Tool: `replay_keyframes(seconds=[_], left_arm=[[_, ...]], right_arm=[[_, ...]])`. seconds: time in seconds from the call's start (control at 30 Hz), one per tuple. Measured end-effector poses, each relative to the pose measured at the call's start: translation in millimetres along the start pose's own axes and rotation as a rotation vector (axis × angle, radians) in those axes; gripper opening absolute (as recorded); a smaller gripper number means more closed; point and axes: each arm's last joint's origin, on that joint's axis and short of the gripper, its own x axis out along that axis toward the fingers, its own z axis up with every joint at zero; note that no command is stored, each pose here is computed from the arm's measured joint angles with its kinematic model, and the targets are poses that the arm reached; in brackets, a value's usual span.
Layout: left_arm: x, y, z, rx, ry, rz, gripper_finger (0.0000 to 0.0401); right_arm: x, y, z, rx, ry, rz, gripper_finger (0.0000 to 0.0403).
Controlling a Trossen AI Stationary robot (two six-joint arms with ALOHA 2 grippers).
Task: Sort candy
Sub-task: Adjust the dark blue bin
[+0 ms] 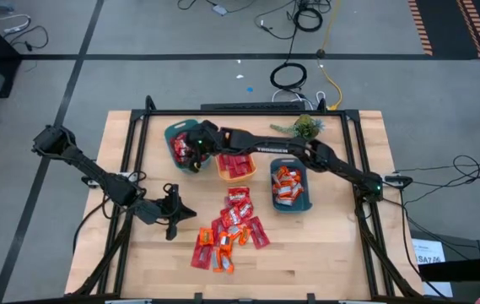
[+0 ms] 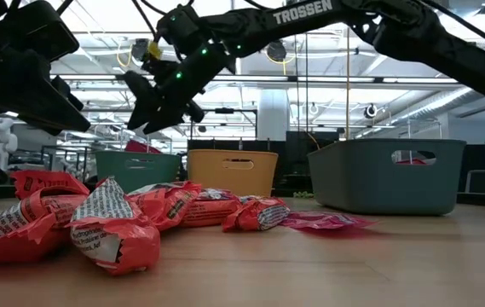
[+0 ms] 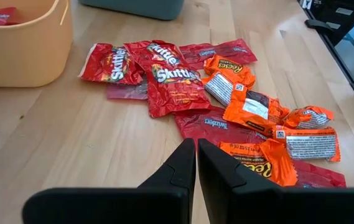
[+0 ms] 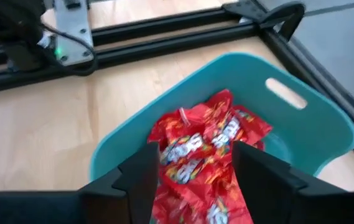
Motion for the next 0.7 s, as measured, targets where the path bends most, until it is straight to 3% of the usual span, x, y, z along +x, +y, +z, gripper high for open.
replay_keyframes(seconds=[0.3,0.5,0.7], left_arm=[[0.0,0.8,0.4,0.027,-0.012,0.024,0.0028],[0.0,0.8,0.4,0.026,-0.013,0.025,0.0028],[0.0,1.0,0.0,0.021,-0.01,0.026,0.0028]], right_arm=[[-38.3,3.9,11.9,-0.065,0.119,0.052,0.0193],[-53.8,17.2,3.4,-0.102,0.256,0.071,0.0193],[-67.9,37.7,4.4,-0.137,0.273,0.095,0.0192]])
